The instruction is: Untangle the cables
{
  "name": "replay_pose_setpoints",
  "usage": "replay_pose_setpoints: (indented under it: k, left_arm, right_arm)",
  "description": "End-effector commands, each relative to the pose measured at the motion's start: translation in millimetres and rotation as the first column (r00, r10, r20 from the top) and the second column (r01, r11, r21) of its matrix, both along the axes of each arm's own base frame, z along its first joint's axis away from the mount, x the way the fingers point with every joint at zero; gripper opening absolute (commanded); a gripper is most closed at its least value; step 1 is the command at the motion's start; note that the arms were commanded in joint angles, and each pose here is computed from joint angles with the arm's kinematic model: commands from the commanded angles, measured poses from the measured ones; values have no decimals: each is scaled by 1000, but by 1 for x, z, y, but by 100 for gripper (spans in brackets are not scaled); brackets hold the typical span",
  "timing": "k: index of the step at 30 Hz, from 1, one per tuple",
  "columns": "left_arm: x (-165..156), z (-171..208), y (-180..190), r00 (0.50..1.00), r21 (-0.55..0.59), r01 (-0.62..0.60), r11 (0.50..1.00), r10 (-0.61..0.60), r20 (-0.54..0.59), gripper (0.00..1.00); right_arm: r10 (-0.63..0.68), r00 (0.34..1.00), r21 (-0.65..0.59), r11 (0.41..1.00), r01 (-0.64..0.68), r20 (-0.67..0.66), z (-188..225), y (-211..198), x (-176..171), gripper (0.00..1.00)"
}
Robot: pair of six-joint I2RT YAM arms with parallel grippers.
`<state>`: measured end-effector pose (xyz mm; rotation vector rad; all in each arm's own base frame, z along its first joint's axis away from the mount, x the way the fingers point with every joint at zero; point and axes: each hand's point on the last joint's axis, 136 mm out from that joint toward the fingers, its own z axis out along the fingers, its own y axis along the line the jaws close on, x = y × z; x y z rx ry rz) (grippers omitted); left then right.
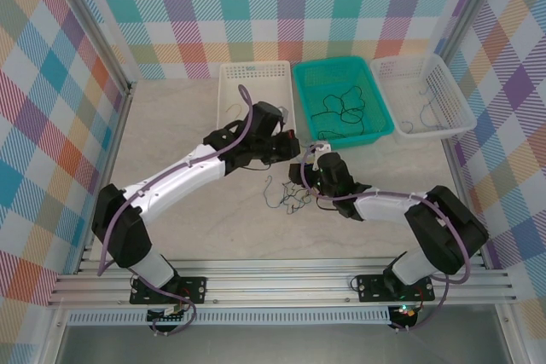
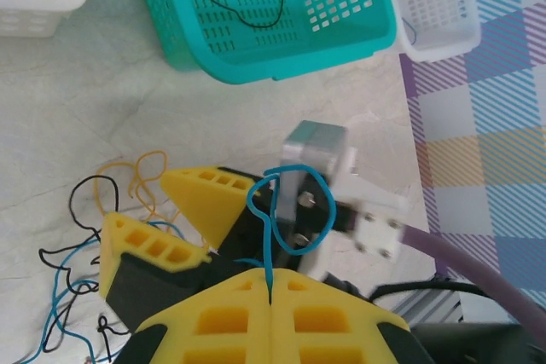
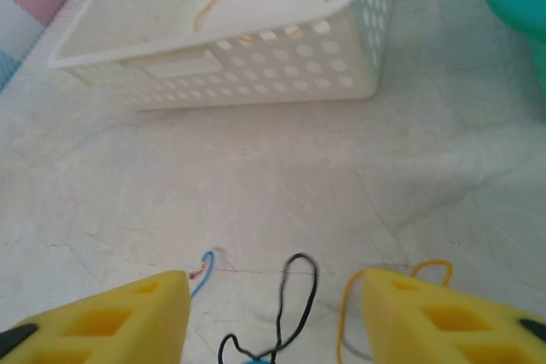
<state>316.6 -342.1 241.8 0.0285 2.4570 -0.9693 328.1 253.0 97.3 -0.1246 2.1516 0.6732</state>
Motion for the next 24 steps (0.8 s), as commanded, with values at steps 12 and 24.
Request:
replay_pose_setpoints:
  k: [12, 24]
  left_arm:
    - [3, 87, -4, 982, -130, 99, 987, -76, 174, 0]
    - [29, 148, 50, 934, -139, -31, 990, 78, 350, 0]
  right_arm:
    - [-56, 983, -69, 997, 45, -173, -42, 0, -1, 44]
    - [-181, 936, -249, 963, 106, -302, -84, -26, -9, 47]
